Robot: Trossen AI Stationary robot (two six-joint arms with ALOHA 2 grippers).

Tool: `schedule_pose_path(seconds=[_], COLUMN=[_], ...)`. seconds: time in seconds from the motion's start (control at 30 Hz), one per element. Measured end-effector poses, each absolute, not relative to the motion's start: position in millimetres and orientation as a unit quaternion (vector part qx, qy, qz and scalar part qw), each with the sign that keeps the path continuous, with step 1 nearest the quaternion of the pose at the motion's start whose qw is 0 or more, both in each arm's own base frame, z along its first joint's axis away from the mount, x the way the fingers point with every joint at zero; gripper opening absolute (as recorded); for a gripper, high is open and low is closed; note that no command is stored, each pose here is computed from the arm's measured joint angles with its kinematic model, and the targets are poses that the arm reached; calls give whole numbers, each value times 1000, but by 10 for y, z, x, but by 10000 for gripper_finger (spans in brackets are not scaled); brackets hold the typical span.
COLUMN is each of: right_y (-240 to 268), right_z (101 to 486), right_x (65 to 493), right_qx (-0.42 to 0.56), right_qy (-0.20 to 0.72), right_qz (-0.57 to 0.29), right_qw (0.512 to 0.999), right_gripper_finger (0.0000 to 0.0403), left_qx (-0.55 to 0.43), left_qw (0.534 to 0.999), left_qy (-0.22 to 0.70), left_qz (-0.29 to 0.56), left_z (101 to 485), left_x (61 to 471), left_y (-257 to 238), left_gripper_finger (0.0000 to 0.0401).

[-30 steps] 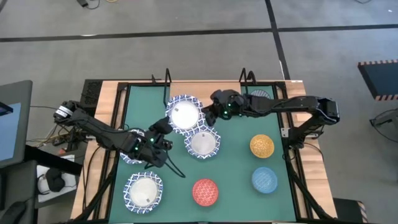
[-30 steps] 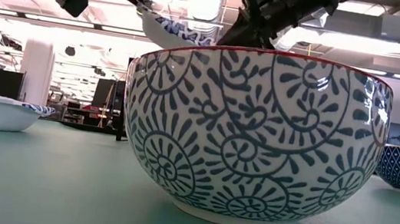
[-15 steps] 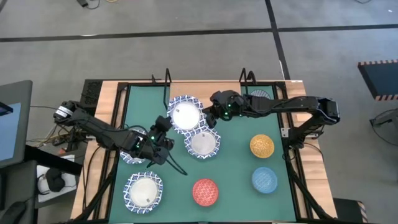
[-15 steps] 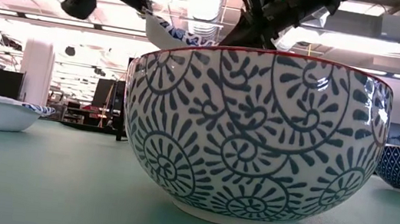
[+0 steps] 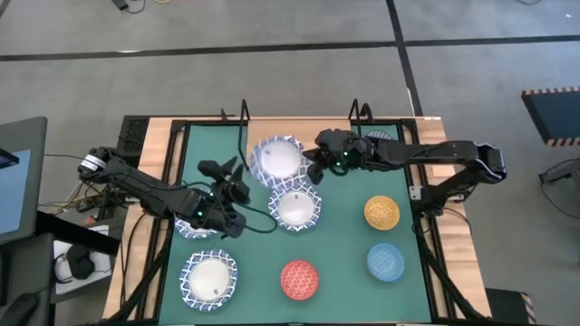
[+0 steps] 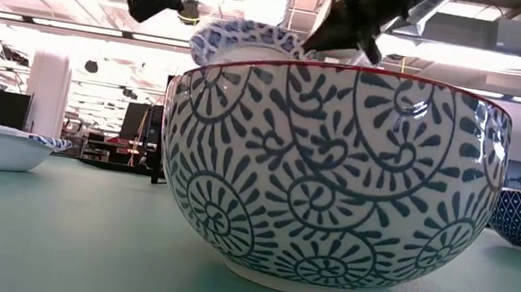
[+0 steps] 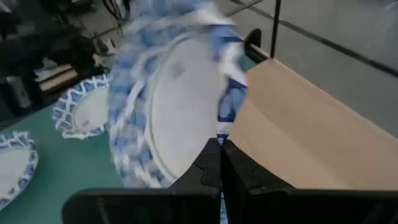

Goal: Place and stack bowls onto a shelf
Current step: Put the white patterned bowl on the shelf

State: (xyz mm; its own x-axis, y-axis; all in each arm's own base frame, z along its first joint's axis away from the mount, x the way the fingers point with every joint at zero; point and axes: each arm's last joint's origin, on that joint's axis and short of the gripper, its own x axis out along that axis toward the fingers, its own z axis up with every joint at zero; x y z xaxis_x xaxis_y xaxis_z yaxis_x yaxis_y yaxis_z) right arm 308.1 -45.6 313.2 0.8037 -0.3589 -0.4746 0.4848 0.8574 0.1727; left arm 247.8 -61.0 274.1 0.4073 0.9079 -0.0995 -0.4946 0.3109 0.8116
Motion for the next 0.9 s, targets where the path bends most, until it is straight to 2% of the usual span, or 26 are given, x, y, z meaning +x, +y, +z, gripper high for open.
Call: schedule_pose_path(seconds=[0.1, 0.27, 0.5, 0.67, 0.9], right_y=[-340, -197, -163, -173, -149], right_z=[3199, 3239, 3237, 3240, 3248], right_x=[3049, 3024, 3023, 3021, 3027], right_qx=[122, 96, 92, 89, 89], right_qy=[208, 204, 205, 202, 198], right_qz=[-219, -218, -220, -231, -226], right_qw=[945, 950, 949, 948, 949], right_gripper_finger=[19, 19, 19, 19, 19], left_qx=[296, 177, 57, 0, 2], left_qw=[798, 867, 933, 949, 942], left_qy=[292, 292, 226, 206, 217], left_qz=[437, 363, 275, 240, 255], left_z=[2751, 2893, 3231, 3348, 3319], left_x=[2511, 2534, 2398, 2286, 2316], left_y=[-537, -340, -125, 34, 230], left_gripper_finger=[159, 159, 160, 161, 152])
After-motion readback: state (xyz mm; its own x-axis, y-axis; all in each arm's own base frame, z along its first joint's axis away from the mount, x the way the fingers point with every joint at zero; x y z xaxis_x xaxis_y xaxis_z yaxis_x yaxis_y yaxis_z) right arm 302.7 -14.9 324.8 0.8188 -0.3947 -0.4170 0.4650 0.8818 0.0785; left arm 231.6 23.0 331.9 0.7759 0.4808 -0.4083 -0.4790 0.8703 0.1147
